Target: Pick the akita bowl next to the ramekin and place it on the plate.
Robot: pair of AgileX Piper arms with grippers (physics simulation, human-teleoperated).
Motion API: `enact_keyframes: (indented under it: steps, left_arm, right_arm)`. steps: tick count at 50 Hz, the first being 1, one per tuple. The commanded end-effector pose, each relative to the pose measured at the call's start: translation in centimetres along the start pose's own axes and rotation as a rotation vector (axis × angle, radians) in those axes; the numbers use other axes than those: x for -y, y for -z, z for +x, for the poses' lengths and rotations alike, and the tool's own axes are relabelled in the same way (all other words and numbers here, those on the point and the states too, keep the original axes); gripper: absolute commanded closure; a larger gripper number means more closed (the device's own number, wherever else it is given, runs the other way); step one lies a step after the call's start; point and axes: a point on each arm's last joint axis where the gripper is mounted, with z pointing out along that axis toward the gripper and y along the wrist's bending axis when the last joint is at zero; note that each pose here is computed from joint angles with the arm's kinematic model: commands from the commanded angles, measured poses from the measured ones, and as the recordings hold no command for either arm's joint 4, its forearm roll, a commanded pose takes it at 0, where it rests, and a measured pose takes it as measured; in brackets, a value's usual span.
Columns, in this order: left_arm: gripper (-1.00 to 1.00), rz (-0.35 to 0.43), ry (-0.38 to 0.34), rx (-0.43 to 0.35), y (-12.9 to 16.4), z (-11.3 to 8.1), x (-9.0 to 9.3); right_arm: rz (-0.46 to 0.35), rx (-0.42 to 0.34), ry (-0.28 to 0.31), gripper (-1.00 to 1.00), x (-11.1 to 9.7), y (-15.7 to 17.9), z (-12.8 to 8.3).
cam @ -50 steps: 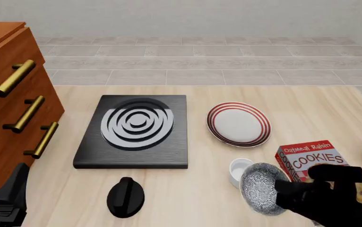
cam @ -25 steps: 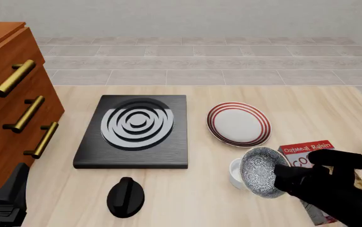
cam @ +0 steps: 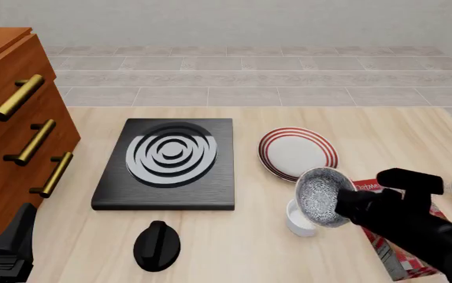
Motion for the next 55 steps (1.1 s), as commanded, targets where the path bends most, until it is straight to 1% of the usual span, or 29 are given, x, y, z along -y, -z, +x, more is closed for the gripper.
enact_keyframes:
  steps: [1,10,27,55]
  left_arm:
    - [-1.0,0.0,0.0,0.0,0.0,0.0,0.0]
    - [-1.0,0.0,0.0,0.0,0.0,0.0,0.0]
    - [-1.0,0.0,0.0,0.0,0.0,0.0,0.0]
    - [-1.0,0.0,0.0,0.0,0.0,0.0,0.0]
  right_arm:
    - [0.006,0.027,-0.032,1.0,0.0,-1.2,-1.0]
    - [0.009,0.034,-0.039,1.0,0.0,-2.1,-1.3]
    - [0.017,0.053,-0.04,1.0,-0.2,-3.9,-3.0]
    - [0.056,0.087,-0.06,1.0,0.7,-6.0,-4.7]
